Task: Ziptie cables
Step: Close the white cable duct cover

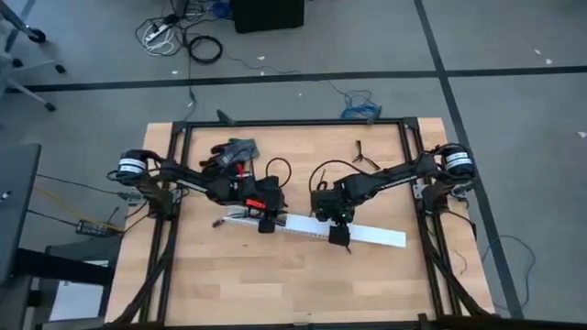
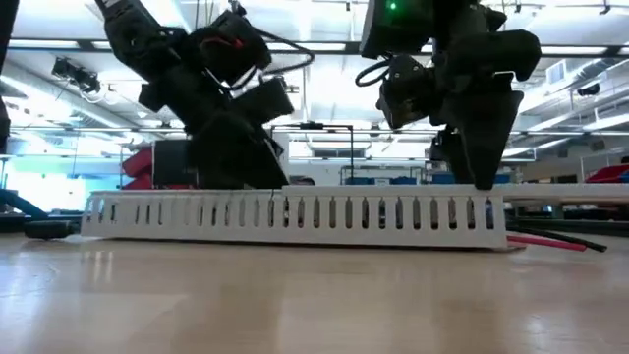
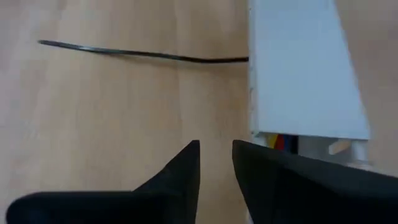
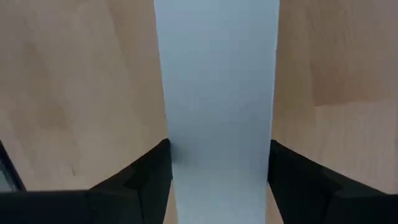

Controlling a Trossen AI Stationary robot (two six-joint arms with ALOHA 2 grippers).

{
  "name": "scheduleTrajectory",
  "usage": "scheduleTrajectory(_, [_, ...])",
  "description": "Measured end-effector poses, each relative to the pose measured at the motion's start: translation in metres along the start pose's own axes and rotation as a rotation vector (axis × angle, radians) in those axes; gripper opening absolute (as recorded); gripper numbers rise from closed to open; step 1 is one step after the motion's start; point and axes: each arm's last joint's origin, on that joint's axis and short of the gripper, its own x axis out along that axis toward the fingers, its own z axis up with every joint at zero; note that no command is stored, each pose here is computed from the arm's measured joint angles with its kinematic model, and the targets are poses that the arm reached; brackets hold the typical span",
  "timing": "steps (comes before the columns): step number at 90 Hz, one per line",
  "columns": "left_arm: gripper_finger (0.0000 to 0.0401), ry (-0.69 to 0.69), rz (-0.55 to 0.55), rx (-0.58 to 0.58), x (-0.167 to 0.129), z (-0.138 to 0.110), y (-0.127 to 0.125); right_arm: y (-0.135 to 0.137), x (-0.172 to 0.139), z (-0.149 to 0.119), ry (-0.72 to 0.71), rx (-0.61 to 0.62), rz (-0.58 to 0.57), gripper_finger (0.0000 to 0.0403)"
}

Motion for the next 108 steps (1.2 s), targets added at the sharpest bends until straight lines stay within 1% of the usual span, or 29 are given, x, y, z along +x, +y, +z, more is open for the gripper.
scheduleTrajectory(12, [0.0087, -0.055, 0.017, 0.013, -0.020, 0.013, 0.002, -0.002, 0.003, -0.002, 0.006, 0.004, 0.002, 0.0223])
scheduleTrajectory(18, [0.0088, -0.105, 0.018, 0.025, -0.031, 0.021, 0.001, -0.003, 0.005, -0.004, 0.016, 0.005, 0.001, 0.0223])
scheduleTrajectory(27, [0.0087, -0.164, -0.050, 0.041, -0.037, 0.029, -0.004, -0.004, 0.007, -0.005, 0.019, 0.007, 0.005, 0.0223])
scheduleTrajectory(32, [0.0086, -0.168, -0.078, 0.044, -0.033, 0.028, -0.007, -0.004, 0.007, -0.005, 0.017, 0.007, 0.005, 0.0223])
scheduleTrajectory(48, [0.0070, -0.190, -0.114, 0.040, -0.012, 0.023, -0.009, -0.003, 0.007, -0.004, 0.009, 0.007, 0.011, 0.0224])
scheduleTrajectory(67, [0.0048, -0.115, -0.141, 0.006, 0.016, 0.003, -0.012, -0.003, 0.007, -0.004, 0.010, 0.007, 0.020, 0.0223])
scheduleTrajectory(77, [0.0044, -0.101, -0.147, -0.013, 0.026, -0.002, -0.013, -0.003, 0.007, -0.004, 0.010, 0.007, 0.023, 0.0225])
scheduleTrajectory(108, [0.0044, -0.109, -0.152, -0.012, 0.025, 0.000, -0.012, -0.003, 0.008, -0.004, 0.006, -0.007, 0.027, 0.0226])
